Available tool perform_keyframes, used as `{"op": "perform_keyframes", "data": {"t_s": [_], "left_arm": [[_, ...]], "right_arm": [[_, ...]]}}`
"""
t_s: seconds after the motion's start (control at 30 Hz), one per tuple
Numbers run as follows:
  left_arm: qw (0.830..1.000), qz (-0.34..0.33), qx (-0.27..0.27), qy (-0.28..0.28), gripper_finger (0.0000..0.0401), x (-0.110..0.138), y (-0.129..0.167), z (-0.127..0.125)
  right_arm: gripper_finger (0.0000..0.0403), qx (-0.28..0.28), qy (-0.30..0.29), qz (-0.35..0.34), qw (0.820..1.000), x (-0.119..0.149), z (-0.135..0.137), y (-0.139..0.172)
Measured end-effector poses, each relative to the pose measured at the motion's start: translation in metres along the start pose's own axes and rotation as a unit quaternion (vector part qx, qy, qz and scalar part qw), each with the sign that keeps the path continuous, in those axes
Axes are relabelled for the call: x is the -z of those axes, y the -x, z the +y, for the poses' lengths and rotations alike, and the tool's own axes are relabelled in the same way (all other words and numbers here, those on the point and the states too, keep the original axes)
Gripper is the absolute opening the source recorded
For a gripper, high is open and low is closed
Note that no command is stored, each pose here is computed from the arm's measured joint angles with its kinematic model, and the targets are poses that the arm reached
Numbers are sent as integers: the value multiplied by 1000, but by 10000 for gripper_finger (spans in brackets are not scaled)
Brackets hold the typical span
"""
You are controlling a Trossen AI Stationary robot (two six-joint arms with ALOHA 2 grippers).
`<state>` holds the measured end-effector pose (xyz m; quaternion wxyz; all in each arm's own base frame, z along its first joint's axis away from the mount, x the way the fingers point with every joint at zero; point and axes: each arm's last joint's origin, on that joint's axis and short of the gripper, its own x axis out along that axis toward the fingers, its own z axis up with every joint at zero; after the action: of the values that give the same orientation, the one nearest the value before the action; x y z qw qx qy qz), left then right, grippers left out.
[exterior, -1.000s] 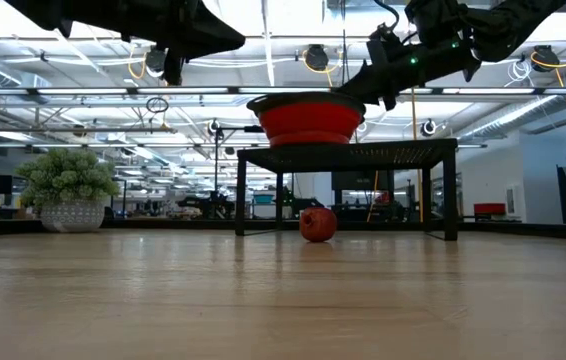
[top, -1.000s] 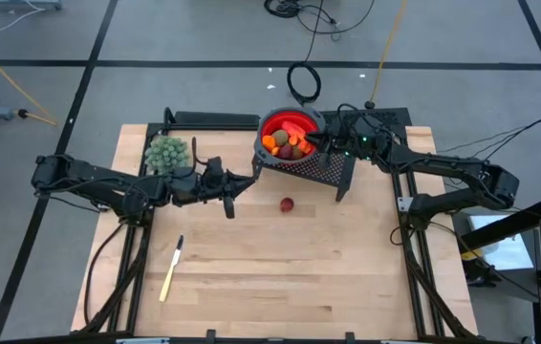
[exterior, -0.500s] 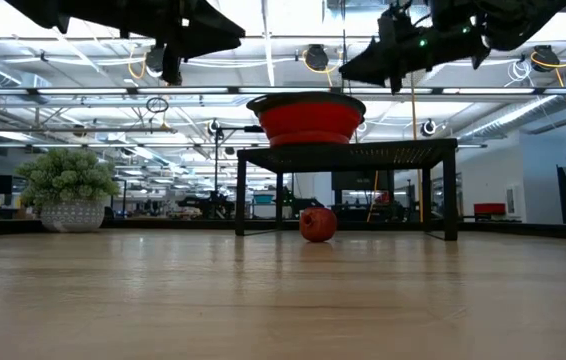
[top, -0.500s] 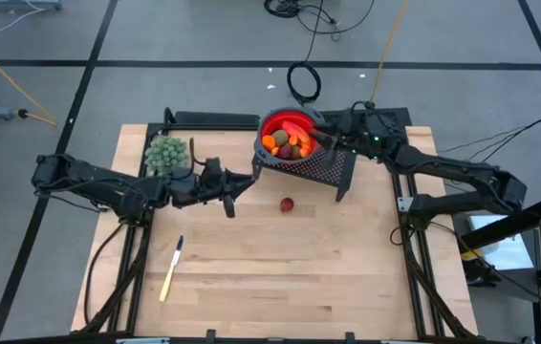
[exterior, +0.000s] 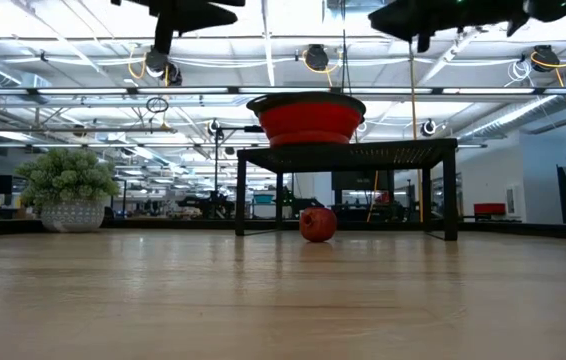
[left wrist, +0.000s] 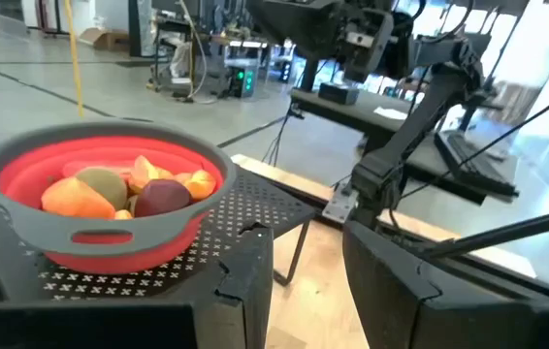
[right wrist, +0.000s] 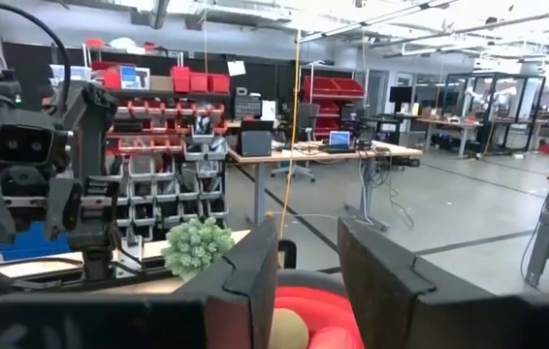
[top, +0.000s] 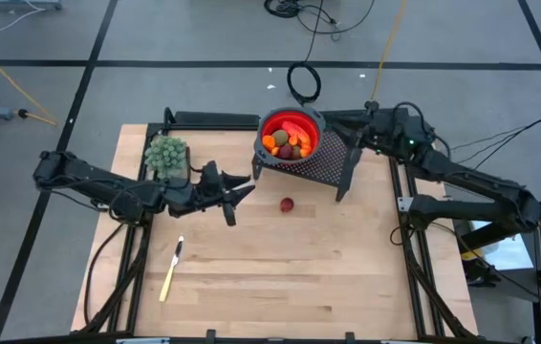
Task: Pick & Place Fruit
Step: Put the pomegranate into the red strainer bowl on the shelf
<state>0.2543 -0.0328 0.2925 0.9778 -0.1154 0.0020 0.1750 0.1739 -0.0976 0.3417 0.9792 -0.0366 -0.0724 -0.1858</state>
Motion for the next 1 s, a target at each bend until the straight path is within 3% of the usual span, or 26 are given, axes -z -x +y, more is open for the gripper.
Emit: {"op": "perform_keyframes", "data": {"t_s": [0.33, 0.7, 1.0], "left_arm": [[994, 87, -19, -57, 129, -14, -33, -28], [972, 226, -18, -58, 129, -20, -80, -65], [964, 265, -29, 16, 130, -4, -107, -80]], "right_arm": [[98, 0, -14, 14, 1000, -12, 5, 30], [95, -20, -30, 49, 998, -12, 9, 51], [78, -66, -37, 66, 995, -13, 15, 68]]}}
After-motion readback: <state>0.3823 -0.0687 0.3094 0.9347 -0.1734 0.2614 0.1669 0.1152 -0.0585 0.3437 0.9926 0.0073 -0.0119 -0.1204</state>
